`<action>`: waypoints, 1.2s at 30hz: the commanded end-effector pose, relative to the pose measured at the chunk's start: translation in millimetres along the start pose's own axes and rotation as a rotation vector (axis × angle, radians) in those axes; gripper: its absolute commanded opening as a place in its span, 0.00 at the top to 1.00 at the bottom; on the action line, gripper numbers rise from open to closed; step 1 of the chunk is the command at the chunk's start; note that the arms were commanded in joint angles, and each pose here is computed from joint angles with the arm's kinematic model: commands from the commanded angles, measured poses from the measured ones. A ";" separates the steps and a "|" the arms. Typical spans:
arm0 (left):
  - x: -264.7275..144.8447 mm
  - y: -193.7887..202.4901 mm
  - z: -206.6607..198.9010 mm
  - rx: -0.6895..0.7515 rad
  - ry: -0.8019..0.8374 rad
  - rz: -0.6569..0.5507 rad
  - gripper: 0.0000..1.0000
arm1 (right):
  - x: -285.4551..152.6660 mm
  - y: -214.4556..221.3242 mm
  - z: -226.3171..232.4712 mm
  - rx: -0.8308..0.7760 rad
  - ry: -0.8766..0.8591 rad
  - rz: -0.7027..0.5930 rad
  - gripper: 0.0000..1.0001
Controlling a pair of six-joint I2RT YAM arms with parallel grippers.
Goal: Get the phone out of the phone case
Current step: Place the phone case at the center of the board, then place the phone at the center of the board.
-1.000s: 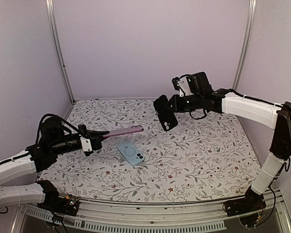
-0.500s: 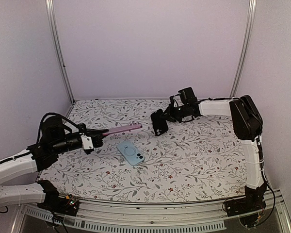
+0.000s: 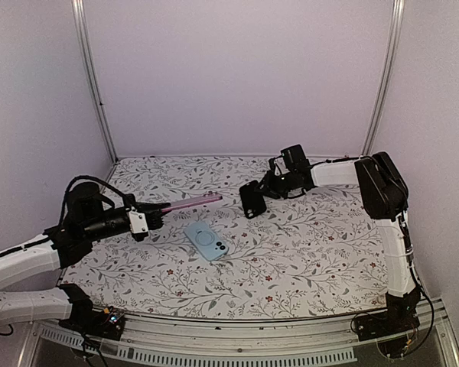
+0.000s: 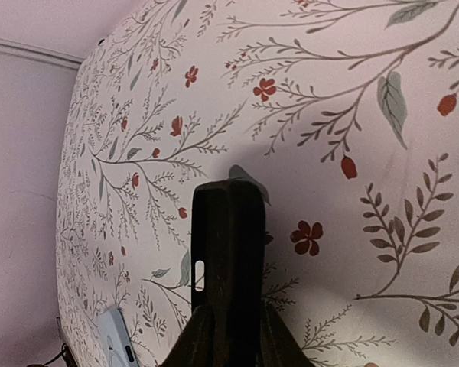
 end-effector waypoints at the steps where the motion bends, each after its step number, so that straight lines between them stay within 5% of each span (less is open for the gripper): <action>1: -3.6 -5.3 19.3 0.008 -0.085 -0.029 1.00 | -1.5 -2.7 -12.4 -0.053 0.080 -0.021 0.73; 19: 27.2 23.3 20.3 -0.065 -0.089 0.078 1.00 | -78.8 -11.7 1.3 -0.213 0.299 -0.141 0.12; 25: 62.6 45.7 37.1 -0.191 -0.072 0.205 1.00 | -107.8 5.1 13.2 -0.227 0.254 -0.132 0.10; 36: 107.1 47.4 62.4 -0.785 0.009 0.146 1.00 | -158.7 33.0 36.2 -0.231 0.144 -0.158 0.09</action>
Point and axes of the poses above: each gripper's point midway between its finger pads, its own x axis out along the fingers, its own z axis along the line the jaws close on, y = z × x, the point moved 6 cm from there along -x, back along the fingers
